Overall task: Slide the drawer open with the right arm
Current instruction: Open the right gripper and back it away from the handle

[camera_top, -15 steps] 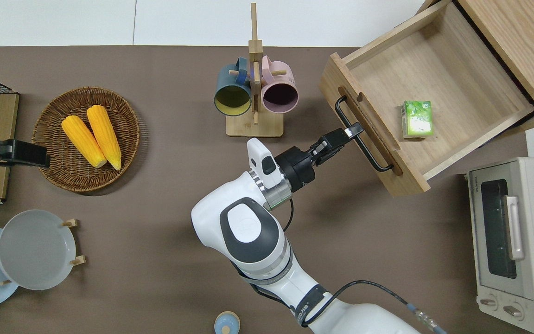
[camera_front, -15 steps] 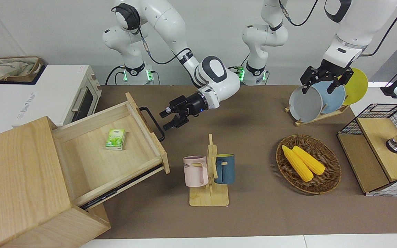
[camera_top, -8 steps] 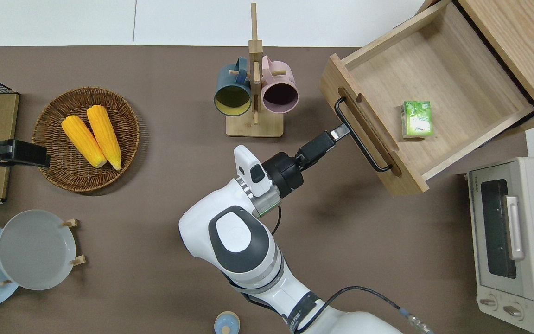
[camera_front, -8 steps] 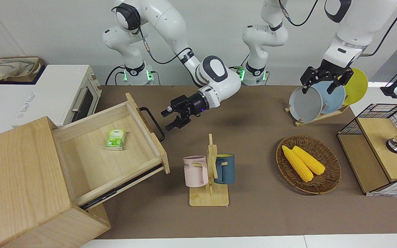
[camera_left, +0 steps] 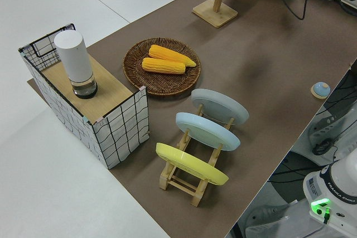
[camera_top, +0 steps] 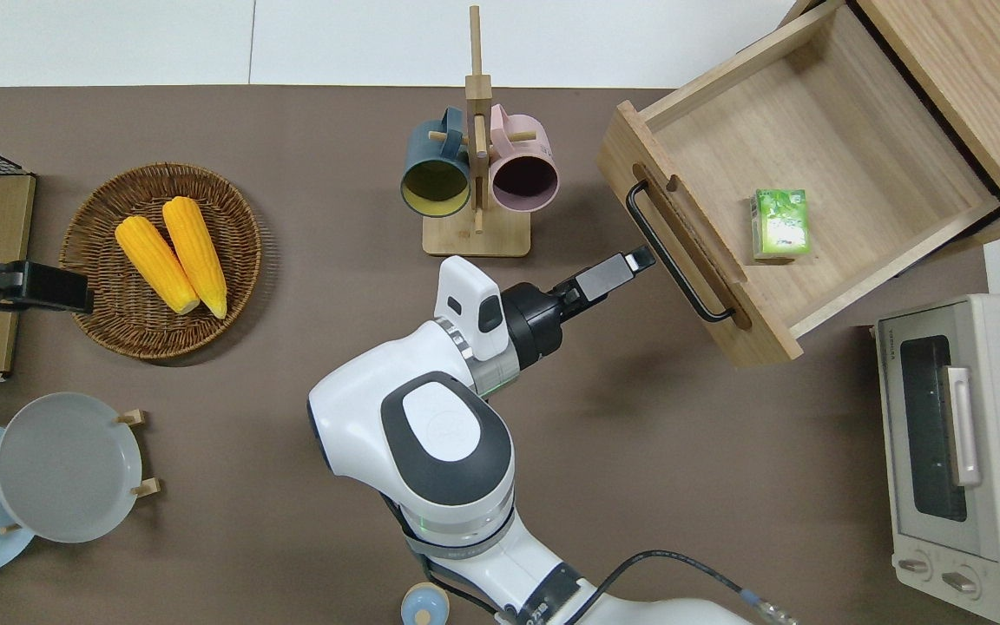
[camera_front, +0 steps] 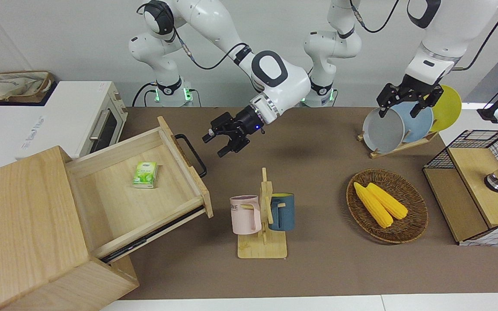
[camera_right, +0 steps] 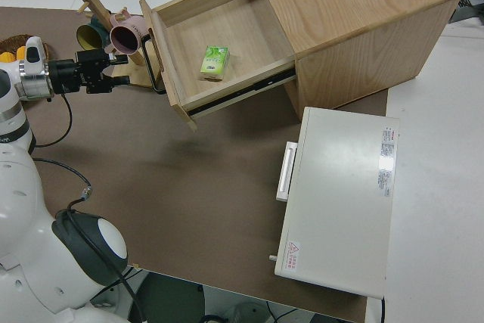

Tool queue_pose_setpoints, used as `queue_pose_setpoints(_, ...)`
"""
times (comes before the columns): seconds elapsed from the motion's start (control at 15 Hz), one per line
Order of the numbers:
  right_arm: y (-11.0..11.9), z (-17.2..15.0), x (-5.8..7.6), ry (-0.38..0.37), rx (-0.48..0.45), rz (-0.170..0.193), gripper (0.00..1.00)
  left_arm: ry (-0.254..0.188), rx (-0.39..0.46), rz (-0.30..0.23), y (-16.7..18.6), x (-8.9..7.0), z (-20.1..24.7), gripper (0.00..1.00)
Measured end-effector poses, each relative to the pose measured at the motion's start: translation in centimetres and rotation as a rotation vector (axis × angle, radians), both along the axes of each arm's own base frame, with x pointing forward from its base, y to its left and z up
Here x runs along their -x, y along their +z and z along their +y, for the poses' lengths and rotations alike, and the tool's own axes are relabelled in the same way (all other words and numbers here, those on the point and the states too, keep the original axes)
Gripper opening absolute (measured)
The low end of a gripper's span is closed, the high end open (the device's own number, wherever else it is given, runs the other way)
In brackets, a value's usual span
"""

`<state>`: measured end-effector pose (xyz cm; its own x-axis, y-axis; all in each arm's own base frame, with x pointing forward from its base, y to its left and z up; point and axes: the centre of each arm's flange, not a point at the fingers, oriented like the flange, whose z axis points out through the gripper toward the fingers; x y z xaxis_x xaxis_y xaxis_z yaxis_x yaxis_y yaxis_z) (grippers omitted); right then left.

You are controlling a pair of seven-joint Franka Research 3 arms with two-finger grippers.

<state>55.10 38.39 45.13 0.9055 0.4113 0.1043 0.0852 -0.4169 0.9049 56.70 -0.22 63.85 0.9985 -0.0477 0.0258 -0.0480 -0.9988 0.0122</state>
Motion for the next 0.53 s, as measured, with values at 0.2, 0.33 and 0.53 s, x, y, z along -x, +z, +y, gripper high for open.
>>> queue_pose_setpoints(0.2,3.0,-0.6,0.2,-0.020,-0.119,0.040,0.99,0.000,0.000,0.000,0.0,0.0,0.0,1.00)
queue_pose_setpoints(0.33,5.1,-1.7,0.2,-0.032,-0.194,0.074,0.99,0.000,0.000,0.000,0.0,0.0,0.0,1.00)
queue_pose_setpoints(0.53,8.3,-4.2,0.0,-0.062,-0.316,0.120,0.99,0.000,0.000,0.000,0.0,0.0,0.0,0.99)
